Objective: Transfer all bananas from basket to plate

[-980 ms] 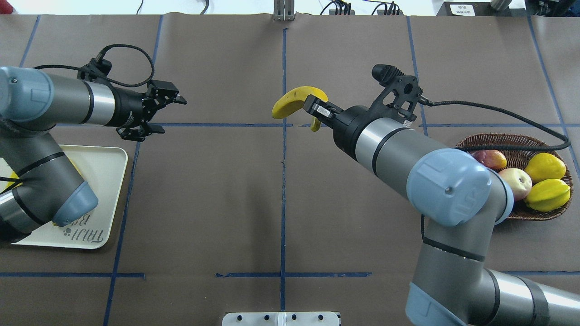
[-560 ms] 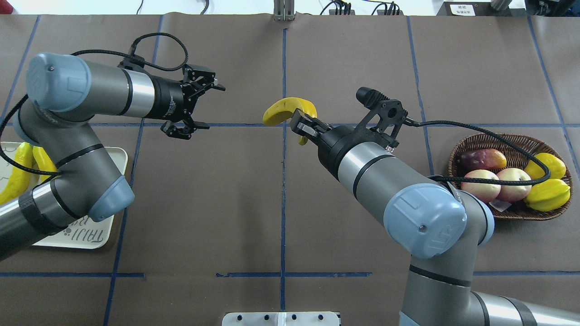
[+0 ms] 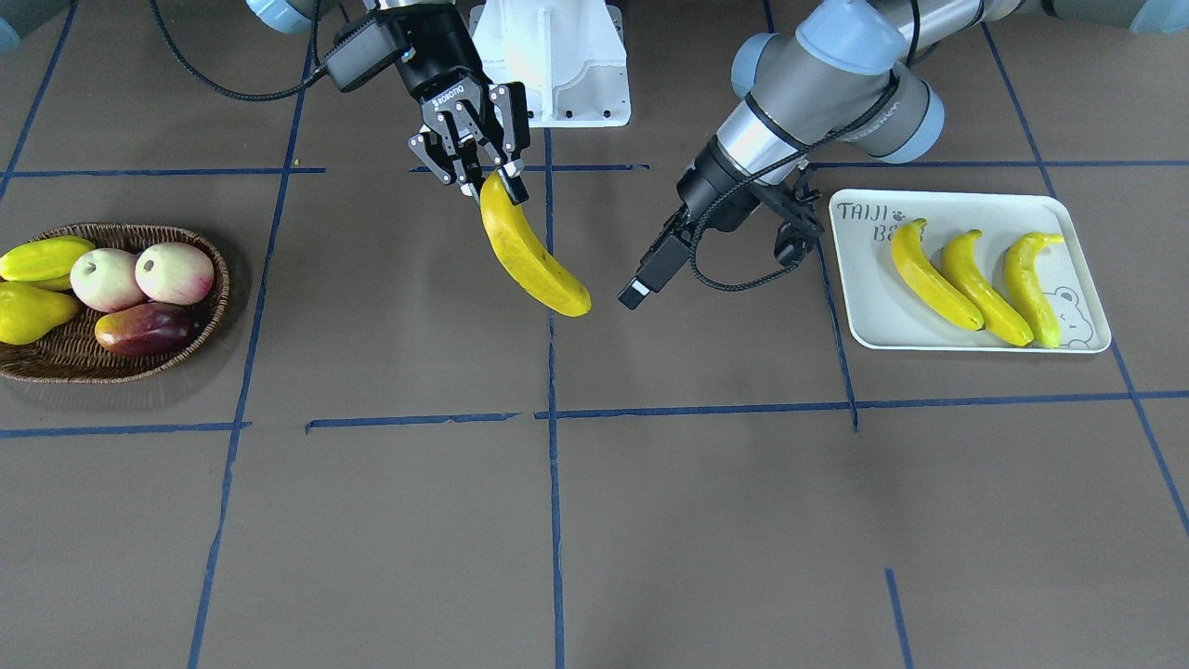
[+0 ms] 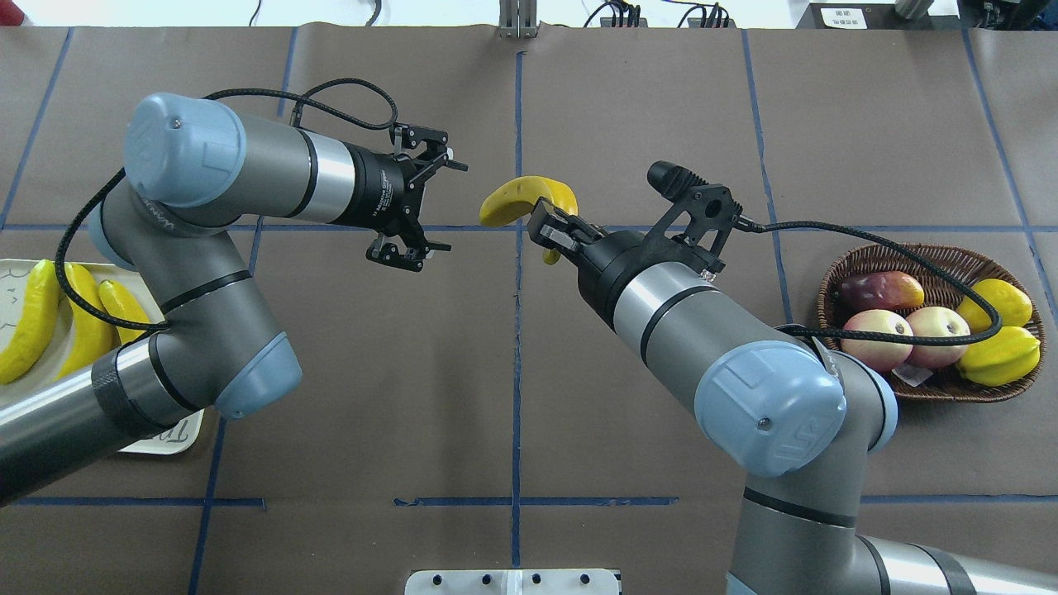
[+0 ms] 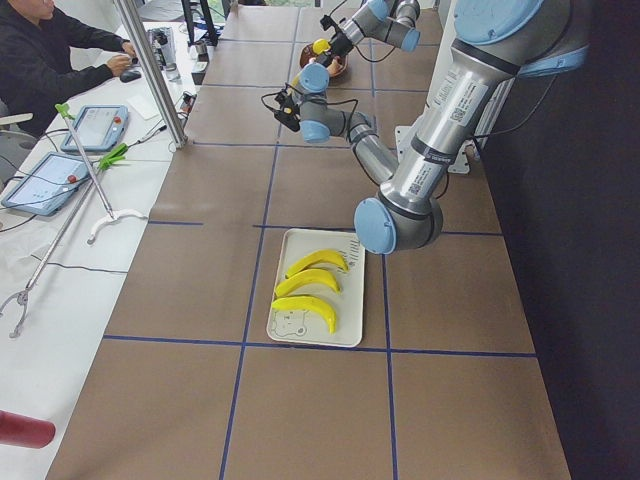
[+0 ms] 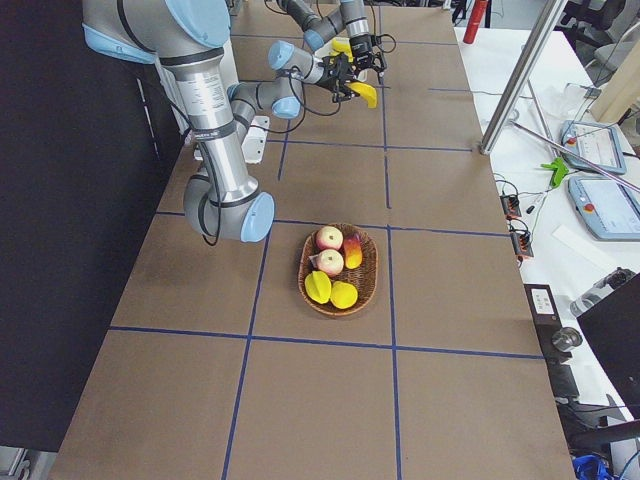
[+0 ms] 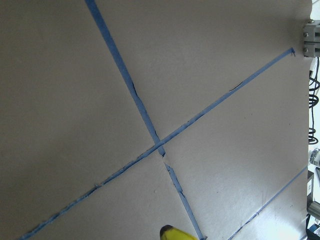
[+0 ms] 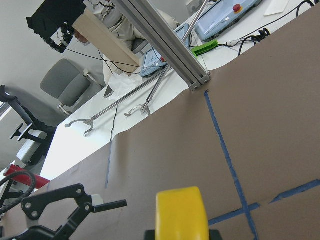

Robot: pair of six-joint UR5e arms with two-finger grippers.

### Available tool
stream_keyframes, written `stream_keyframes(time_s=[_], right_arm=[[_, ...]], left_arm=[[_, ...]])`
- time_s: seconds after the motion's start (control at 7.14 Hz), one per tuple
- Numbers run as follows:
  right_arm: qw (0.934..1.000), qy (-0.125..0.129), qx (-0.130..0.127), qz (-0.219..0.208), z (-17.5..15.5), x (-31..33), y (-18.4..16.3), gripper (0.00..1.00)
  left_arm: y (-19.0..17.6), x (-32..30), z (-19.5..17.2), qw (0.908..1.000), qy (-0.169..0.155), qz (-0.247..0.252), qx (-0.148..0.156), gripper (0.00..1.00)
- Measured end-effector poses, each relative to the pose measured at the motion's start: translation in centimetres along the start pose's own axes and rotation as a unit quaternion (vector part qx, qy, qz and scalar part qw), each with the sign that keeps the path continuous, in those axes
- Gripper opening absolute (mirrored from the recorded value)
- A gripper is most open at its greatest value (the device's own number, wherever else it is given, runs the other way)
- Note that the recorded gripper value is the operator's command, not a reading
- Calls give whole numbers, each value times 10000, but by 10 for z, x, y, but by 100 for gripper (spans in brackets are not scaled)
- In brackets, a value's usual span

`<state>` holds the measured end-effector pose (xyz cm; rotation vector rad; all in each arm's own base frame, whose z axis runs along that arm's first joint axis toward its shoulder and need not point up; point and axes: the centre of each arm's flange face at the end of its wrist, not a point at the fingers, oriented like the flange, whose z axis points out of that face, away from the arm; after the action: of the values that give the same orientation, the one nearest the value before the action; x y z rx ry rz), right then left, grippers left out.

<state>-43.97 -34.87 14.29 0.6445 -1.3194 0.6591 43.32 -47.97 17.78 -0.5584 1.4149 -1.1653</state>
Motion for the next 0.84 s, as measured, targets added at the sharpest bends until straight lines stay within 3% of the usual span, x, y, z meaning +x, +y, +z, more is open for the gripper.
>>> stream_keyframes(time_s=[0.28, 0.84], right_arm=[[10000, -9, 29, 0, -1, 0, -1, 0], [10000, -39, 61, 7, -4, -2, -3, 0]], left_arm=[[22, 11, 6, 9986, 125, -500, 85, 100], [67, 4, 26, 9978, 206, -613, 142, 100]])
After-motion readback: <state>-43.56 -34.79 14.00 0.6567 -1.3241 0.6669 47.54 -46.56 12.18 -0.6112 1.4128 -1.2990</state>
